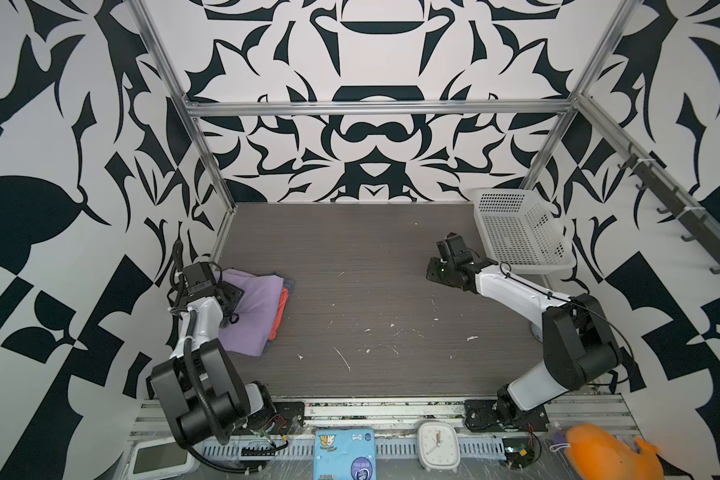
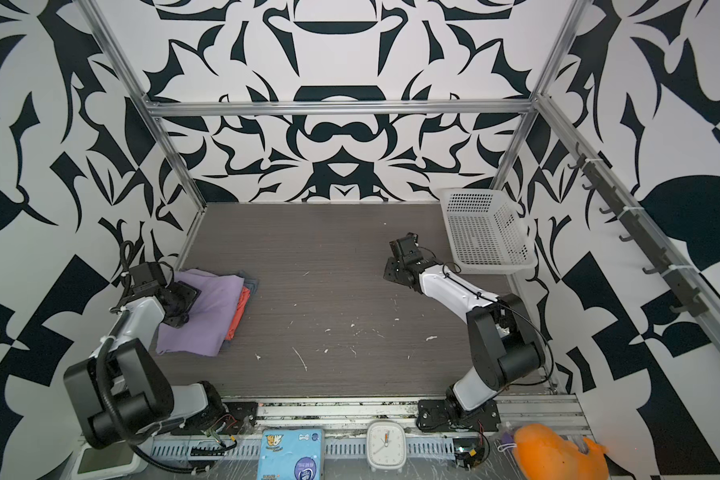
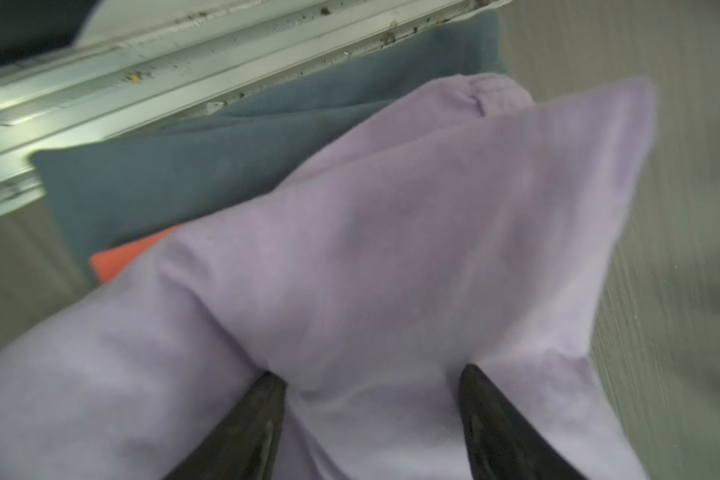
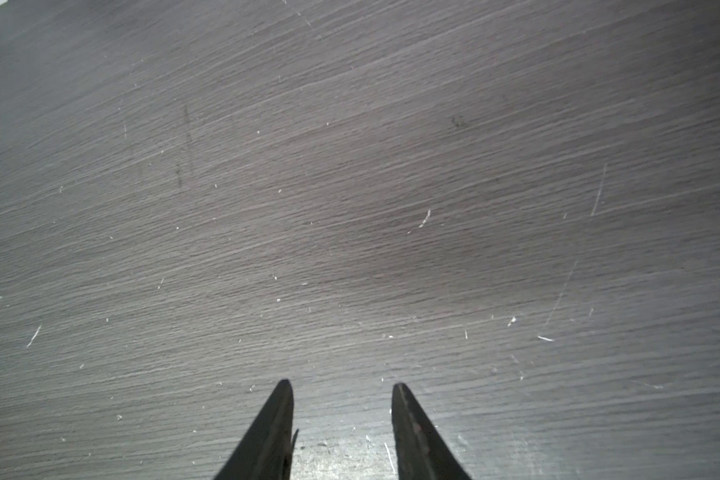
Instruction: Fold and stack the t-shirts
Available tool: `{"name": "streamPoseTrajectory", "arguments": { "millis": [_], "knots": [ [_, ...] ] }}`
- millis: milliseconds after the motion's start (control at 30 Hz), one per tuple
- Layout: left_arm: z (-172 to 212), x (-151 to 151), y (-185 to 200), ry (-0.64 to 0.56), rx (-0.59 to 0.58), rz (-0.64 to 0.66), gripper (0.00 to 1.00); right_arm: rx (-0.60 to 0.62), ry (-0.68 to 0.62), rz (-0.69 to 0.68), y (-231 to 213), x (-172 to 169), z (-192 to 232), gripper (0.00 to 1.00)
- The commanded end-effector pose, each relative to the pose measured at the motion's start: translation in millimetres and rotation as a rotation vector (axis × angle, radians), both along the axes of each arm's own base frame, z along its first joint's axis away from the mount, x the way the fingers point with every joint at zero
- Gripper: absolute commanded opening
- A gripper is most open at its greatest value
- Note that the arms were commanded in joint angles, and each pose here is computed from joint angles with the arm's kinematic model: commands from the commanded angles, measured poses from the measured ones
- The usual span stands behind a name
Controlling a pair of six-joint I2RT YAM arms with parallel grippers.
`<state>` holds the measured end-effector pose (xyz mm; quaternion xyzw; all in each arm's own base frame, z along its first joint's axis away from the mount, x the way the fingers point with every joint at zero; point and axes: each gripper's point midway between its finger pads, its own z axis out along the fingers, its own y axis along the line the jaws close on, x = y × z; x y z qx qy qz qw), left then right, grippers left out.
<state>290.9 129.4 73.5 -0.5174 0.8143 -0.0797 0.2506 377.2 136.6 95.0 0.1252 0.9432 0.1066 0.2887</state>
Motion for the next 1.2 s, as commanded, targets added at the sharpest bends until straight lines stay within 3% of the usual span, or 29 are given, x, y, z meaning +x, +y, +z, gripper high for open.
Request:
{"name": "streamPoseTrajectory", "arguments": {
  "millis": [0,133,300,400,467,500,667,767,933,967,1167],
  "knots": [
    [2,22,-10,-0.129,-0.066,-0.078,0.69,0.001,-0.053,-0.03,-5,5,21,0.43],
    [40,37,-12,-0.261,-0.03,-0.132,0.69,-0.018,-0.083,-0.032,-11,2,32,0.43],
    [124,40,-19,-0.476,0.105,-0.207,0.76,-0.104,-0.155,-0.056,-31,-2,57,0.44],
    [153,43,-22,-0.558,0.161,-0.231,0.82,-0.166,-0.212,-0.078,-48,-4,77,0.48],
    [160,47,-21,-0.574,0.188,-0.24,0.96,-0.218,-0.253,-0.102,-62,-7,90,0.51],
    [162,48,-17,-0.57,0.207,-0.233,1.0,-0.24,-0.273,-0.11,-67,-9,96,0.53],
    [158,59,-18,-0.513,0.418,-0.254,0.99,-0.382,-0.352,-0.18,-105,-23,122,0.68],
    [146,62,-27,-0.54,0.517,-0.282,0.99,-0.451,-0.362,-0.233,-129,-35,127,0.71],
    [108,58,-38,-0.635,0.569,-0.32,0.99,-0.505,-0.402,-0.327,-160,-50,126,0.75],
    [100,57,-43,-0.652,0.585,-0.343,0.99,-0.515,-0.41,-0.343,-165,-52,123,0.82],
    [64,61,-61,-0.643,0.642,-0.431,0.99,-0.593,-0.408,-0.346,-178,-55,91,0.91]
  ]
}}
